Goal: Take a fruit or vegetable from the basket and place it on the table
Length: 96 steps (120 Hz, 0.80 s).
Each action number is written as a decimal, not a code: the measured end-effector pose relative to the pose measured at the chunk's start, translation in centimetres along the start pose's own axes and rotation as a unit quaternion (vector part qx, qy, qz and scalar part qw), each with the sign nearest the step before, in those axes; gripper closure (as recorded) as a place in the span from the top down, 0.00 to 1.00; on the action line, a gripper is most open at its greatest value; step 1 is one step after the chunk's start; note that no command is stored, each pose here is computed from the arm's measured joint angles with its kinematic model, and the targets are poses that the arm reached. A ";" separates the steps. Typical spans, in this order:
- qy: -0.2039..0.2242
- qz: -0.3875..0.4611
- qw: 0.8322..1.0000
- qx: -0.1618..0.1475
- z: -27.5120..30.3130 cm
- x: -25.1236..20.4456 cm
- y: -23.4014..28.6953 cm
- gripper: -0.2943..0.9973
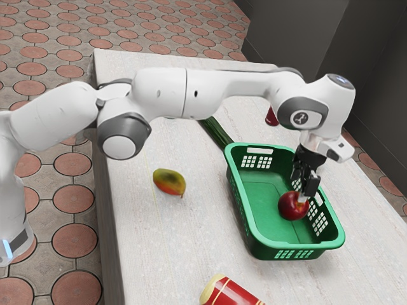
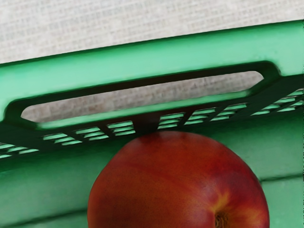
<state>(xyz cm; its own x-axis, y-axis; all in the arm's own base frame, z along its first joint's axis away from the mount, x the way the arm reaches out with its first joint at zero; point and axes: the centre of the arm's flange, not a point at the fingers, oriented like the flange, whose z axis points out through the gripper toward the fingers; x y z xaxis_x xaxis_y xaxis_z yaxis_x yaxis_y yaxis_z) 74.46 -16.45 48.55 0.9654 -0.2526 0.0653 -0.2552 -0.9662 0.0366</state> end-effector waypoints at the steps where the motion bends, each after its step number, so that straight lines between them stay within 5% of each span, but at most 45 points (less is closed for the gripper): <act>1: 0.000 0.000 1.000 0.000 0.0 0.0 0.0 0.77; 68: -0.017 0.004 1.000 -0.016 5.2 1.2 0.5 0.77; 84: -0.020 0.000 1.000 -0.016 5.7 1.3 -0.1 0.69; 96: -0.020 -0.002 1.000 -0.014 5.8 1.2 -0.4 0.55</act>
<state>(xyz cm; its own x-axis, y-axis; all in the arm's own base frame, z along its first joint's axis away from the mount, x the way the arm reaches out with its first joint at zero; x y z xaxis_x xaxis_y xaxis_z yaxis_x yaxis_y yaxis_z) 76.08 -16.64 42.85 0.9677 -0.2507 0.0254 -0.2519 -0.9655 0.0657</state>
